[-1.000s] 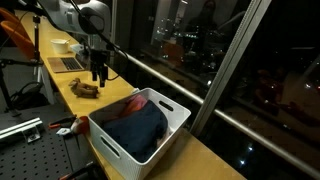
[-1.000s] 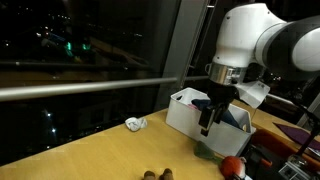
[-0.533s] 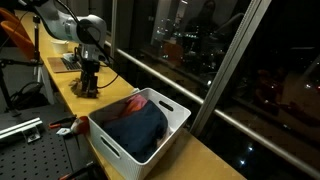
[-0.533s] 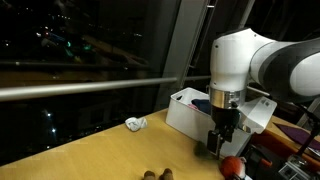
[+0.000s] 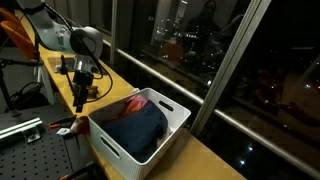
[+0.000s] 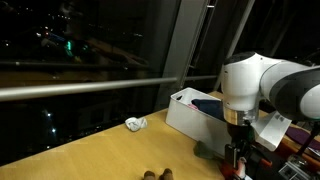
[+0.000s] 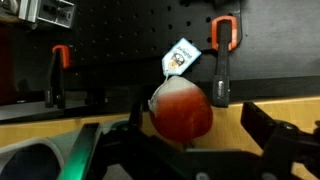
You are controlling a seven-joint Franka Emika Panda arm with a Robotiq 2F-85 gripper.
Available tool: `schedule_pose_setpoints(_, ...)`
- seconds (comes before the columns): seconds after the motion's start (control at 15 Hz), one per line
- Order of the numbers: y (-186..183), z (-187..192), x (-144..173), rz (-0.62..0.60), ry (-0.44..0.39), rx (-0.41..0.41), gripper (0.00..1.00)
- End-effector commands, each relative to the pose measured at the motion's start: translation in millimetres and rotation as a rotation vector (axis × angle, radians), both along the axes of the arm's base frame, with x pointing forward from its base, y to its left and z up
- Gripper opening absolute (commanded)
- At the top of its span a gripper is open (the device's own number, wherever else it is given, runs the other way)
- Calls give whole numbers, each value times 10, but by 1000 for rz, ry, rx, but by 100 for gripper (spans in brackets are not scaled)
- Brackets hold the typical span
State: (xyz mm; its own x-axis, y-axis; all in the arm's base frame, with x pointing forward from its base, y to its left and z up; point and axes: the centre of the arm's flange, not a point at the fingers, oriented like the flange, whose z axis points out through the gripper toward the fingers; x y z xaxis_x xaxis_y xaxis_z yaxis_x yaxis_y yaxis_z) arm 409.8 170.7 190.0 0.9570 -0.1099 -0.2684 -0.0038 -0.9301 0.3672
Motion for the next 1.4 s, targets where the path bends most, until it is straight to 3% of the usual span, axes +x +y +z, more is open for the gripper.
schedule_pose_setpoints(0.0,-125,-147,-96,-10,-56,-20,100)
schedule_pose_setpoints(0.67,-377,-790,-246,-39,-151,-3,100)
schedule_pose_setpoints(1.33,-451,-620,-310,-61,-195,17,100)
